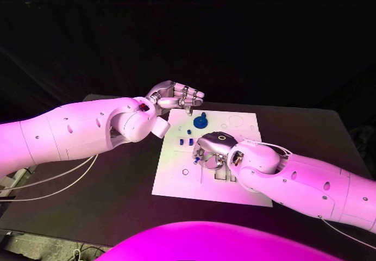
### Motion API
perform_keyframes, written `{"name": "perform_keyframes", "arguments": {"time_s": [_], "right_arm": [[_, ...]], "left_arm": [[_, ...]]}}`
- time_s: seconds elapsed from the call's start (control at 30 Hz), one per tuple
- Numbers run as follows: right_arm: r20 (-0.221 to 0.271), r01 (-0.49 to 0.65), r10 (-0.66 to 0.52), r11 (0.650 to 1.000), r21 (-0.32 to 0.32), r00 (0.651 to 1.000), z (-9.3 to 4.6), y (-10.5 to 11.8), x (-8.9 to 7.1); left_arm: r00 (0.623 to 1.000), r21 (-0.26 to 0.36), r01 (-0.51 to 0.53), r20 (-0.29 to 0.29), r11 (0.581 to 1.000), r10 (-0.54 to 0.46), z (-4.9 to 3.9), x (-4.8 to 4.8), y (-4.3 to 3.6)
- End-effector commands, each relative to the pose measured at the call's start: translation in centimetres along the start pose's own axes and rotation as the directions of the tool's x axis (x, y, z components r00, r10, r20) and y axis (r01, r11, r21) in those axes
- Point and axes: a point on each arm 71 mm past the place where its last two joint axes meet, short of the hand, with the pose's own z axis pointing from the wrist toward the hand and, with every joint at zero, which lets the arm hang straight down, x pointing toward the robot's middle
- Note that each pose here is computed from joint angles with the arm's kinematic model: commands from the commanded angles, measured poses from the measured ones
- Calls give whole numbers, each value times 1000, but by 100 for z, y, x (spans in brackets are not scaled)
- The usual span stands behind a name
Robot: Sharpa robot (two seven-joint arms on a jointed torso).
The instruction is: Assemble the parts on the task board
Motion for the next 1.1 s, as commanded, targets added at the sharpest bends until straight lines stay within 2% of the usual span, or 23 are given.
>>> {"name": "perform_keyframes", "arguments": {"time_s": [0.03, 0.77, 1.1], "right_arm": [[-22, 17, -17, 1000, -2, 1000, 6, 16, 21], [-72, 27, -26, 999, 19, 997, 51, 26, 109], [-59, 29, -27, 999, 29, 998, 75, 22, 112]], "left_arm": [[1000, 8, 11, -18, 1000, -11, 5, 25, -15], [1000, 7, 12, -21, 1000, -11, 4, 31, -19], [1000, 5, 12, -24, 1000, -12, 4, 35, -21]]}}
